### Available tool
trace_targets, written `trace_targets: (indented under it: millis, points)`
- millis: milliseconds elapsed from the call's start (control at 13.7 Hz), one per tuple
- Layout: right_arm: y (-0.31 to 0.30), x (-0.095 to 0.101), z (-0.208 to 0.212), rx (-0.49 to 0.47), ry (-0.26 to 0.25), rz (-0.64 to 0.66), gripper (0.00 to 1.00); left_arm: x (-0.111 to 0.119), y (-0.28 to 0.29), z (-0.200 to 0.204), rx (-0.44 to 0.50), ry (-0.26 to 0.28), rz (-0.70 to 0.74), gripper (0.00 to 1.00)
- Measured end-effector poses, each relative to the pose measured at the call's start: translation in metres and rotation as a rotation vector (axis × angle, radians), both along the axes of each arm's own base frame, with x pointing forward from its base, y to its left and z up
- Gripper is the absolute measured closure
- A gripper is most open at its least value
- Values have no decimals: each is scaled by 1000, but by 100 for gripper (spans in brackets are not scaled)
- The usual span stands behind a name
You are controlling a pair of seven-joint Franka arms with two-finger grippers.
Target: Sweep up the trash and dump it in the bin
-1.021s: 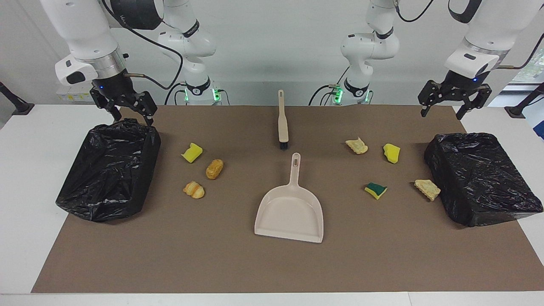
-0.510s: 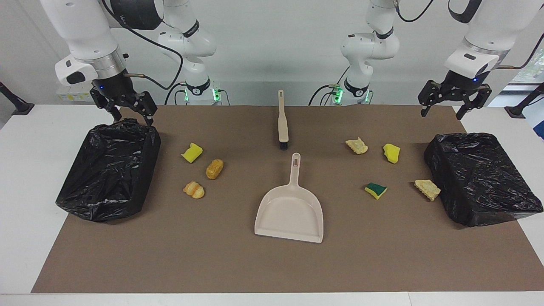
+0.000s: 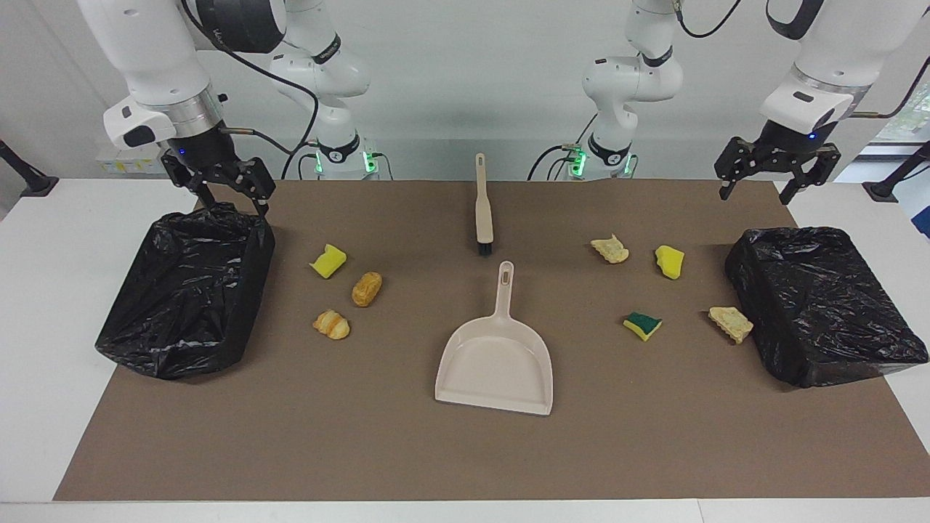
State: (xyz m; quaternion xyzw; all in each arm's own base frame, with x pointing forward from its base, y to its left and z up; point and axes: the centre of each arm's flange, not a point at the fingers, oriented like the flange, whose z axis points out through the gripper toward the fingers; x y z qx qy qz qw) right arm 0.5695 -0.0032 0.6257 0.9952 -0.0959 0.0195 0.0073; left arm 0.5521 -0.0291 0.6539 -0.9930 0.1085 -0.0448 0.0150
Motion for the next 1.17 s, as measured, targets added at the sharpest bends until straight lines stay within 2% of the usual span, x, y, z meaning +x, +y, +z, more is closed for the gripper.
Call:
trace_targets:
  millis: [1166]
  points:
    - [-18, -4, -2, 0, 14, -32, 0, 0, 0, 0, 0, 0, 0, 0]
